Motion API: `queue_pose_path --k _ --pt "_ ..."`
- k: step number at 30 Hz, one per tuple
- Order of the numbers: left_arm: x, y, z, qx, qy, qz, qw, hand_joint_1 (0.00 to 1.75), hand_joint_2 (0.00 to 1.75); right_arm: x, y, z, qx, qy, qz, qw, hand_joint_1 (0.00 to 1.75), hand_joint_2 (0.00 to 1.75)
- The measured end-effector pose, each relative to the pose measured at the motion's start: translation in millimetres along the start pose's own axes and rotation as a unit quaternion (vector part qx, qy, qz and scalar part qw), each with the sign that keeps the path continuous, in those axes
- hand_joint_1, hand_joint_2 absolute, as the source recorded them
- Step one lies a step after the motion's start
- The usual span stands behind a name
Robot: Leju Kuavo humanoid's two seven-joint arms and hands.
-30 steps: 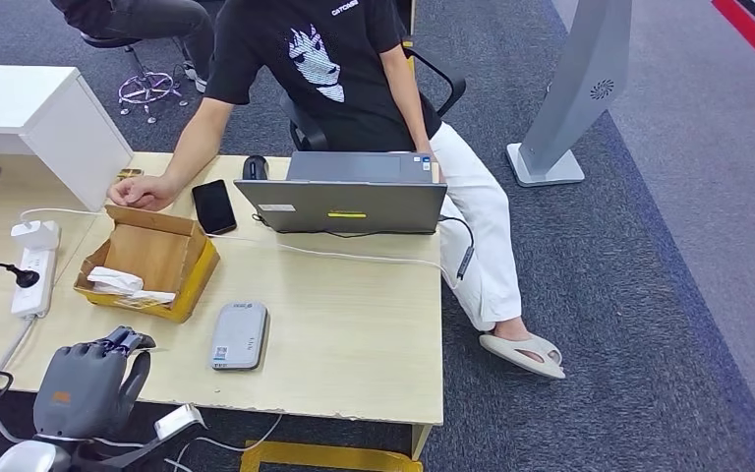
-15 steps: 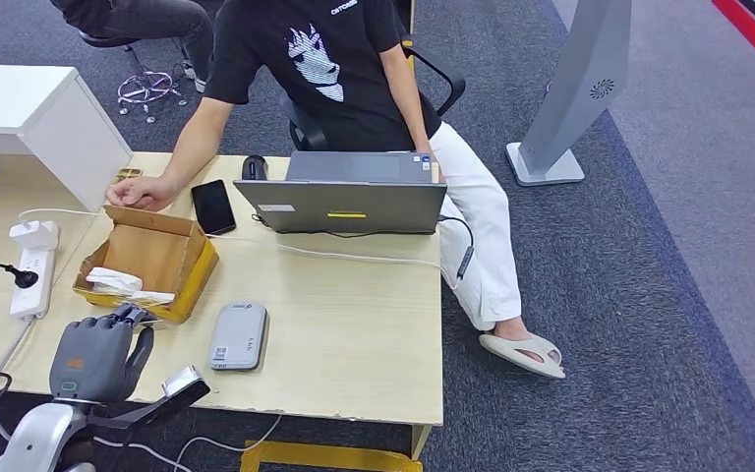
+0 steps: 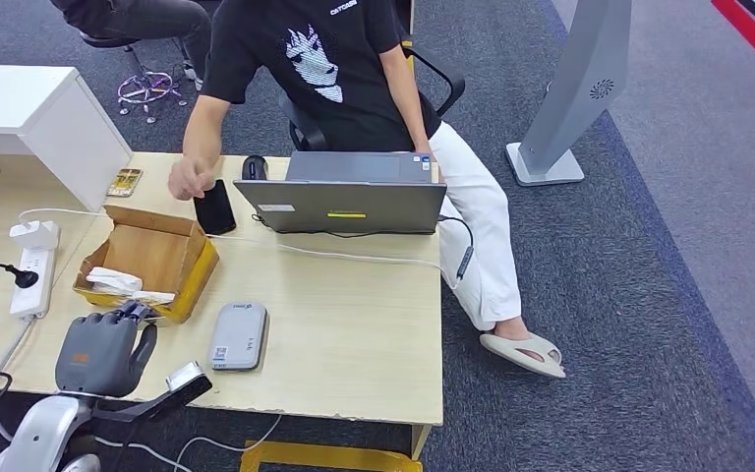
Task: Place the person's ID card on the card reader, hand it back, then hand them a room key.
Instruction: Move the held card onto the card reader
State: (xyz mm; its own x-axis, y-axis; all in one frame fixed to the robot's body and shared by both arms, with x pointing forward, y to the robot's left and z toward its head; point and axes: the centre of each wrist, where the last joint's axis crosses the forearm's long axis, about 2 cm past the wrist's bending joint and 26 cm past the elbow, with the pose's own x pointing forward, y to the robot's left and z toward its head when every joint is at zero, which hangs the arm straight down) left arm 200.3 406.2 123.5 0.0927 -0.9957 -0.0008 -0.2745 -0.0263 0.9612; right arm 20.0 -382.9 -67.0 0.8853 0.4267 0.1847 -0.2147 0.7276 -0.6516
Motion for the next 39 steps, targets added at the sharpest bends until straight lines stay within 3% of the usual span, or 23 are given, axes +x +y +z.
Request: queue_pose_path --k 8,19,24,39 --pt "5 -13 -16 -0.055 0.012 0.06 0.997 1.75 1.75 4 -1 -4 0.003 -0.004 0.009 1.0 0.0 1.75" --pt "16 -24 -29 -0.081 0.009 0.076 0.994 1.75 1.75 10 0 -8 0.008 -0.013 0.013 1.0 0.0 1.75" --pt "30 -30 -36 -0.089 -0.006 0.079 0.993 1.75 1.75 14 1 -11 0.011 -0.018 0.017 1.0 0.0 1.75" --pt "66 -35 -31 -0.101 -0.09 0.116 0.984 1.75 1.75 15 5 -14 0.014 -0.017 0.017 1.0 0.0 1.75"
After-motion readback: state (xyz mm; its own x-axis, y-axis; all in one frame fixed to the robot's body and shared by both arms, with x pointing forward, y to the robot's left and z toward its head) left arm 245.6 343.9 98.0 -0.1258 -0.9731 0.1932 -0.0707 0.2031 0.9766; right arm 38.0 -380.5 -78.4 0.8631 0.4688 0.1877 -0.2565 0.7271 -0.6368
